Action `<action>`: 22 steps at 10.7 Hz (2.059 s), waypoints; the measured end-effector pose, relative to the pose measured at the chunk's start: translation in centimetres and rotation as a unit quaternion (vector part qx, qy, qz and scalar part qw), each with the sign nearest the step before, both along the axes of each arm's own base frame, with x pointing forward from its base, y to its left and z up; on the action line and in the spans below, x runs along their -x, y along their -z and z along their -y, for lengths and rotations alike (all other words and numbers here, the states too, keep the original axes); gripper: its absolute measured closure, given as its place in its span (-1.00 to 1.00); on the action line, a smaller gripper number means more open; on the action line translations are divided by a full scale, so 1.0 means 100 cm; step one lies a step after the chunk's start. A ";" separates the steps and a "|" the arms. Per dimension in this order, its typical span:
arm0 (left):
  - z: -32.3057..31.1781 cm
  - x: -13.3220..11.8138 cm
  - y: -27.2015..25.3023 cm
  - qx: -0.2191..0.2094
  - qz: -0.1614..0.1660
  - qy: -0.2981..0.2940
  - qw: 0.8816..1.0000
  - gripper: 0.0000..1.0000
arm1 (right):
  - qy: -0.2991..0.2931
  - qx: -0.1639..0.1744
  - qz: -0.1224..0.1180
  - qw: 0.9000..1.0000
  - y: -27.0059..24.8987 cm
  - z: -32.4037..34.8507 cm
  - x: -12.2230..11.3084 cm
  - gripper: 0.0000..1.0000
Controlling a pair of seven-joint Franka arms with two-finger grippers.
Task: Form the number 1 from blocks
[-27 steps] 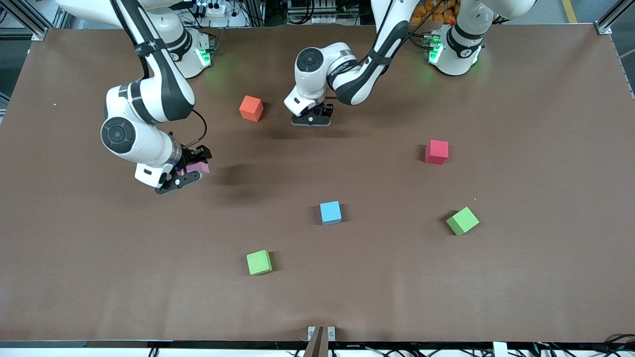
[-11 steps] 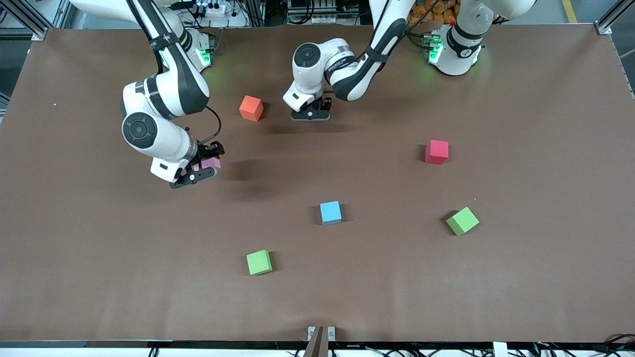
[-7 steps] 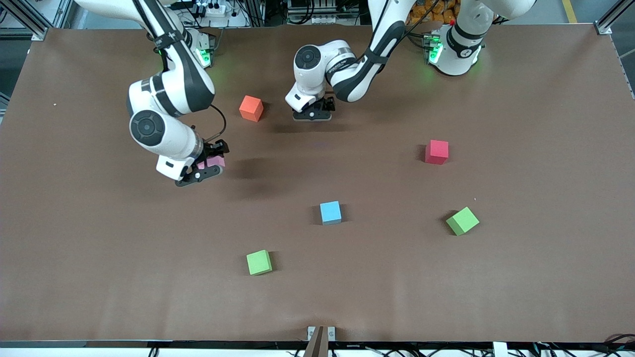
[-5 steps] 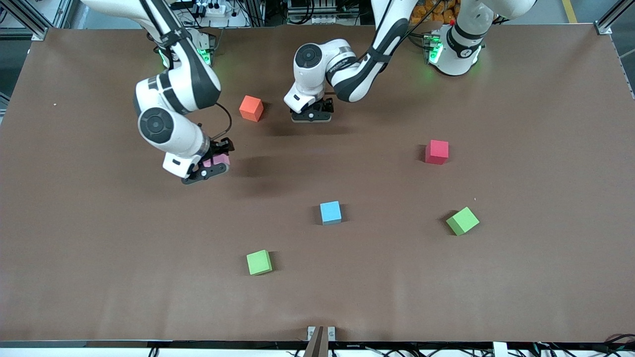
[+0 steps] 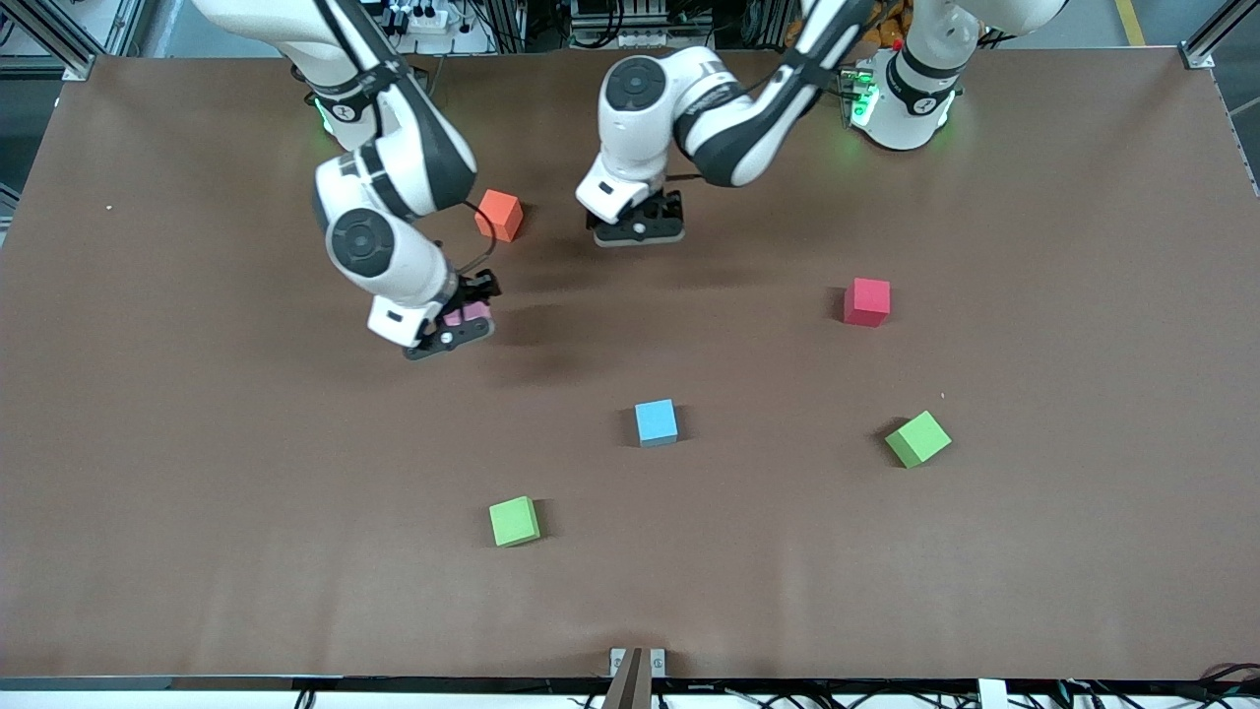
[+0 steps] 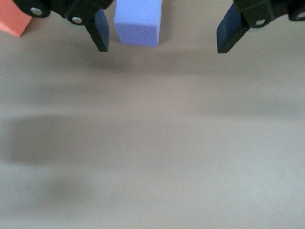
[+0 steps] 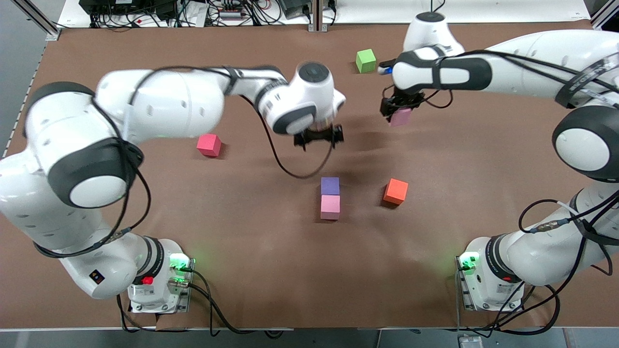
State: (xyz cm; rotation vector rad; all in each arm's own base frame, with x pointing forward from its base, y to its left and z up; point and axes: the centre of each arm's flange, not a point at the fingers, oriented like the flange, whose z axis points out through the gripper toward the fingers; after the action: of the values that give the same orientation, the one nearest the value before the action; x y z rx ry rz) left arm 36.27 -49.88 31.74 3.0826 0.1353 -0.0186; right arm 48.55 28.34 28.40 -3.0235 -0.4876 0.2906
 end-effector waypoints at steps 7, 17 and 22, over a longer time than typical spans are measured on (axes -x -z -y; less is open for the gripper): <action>-0.223 -0.187 -0.046 -0.013 0.052 -0.056 0.997 -1.00 | 0.066 0.006 0.037 0.997 0.098 -0.186 0.095 -0.34; -0.382 -0.244 -0.022 -0.053 0.040 -0.062 0.996 -1.00 | 0.079 0.015 0.038 0.996 0.108 -0.213 0.137 -0.34; -0.381 -0.244 0.022 -0.062 0.013 -0.084 0.994 -1.00 | 0.072 0.035 0.024 0.997 0.107 -0.200 0.155 -0.34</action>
State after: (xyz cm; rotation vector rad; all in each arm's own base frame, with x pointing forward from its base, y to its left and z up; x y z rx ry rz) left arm 60.69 -11.77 29.57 3.1817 0.4100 0.0374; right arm 33.03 48.31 17.74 -3.1201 -0.2671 0.2330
